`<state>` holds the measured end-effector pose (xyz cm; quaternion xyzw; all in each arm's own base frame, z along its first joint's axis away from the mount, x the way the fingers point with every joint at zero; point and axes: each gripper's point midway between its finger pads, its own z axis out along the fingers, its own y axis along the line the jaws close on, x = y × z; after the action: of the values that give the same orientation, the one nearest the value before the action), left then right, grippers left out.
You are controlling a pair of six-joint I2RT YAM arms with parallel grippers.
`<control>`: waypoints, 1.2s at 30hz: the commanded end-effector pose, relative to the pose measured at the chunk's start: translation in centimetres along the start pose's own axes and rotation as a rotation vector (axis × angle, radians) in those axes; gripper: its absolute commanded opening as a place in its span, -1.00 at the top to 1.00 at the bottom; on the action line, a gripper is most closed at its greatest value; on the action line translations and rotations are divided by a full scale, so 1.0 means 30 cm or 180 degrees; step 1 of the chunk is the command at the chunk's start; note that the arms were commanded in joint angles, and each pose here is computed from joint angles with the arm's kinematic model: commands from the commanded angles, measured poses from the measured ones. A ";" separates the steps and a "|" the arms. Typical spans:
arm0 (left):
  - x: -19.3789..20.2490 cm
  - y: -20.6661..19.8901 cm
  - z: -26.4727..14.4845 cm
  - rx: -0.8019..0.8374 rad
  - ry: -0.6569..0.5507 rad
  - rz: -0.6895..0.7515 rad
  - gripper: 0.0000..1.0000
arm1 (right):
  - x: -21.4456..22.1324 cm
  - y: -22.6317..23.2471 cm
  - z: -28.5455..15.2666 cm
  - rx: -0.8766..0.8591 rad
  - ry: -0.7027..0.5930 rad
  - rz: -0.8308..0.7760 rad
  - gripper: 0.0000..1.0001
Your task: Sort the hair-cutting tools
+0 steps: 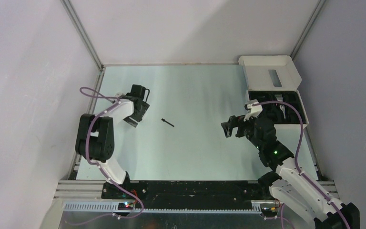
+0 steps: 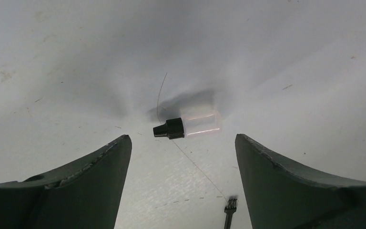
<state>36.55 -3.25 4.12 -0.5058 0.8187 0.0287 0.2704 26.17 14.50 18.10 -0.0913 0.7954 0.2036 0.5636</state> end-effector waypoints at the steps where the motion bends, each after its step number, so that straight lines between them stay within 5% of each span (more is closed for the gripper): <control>1: -0.044 -0.001 0.017 -0.0201 -0.0143 0.0037 -0.75 | -0.036 0.006 0.001 -0.0040 -0.0168 0.0063 -0.99; 36: -0.039 0.026 0.043 -0.0360 0.0135 0.1180 -0.40 | -0.042 -0.013 -0.009 -0.0006 -0.0194 0.0127 -0.99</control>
<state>36.96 -2.24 2.38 -0.3838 0.8936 0.1145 0.2028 26.38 13.65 18.18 -0.0722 0.7928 0.2048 0.5696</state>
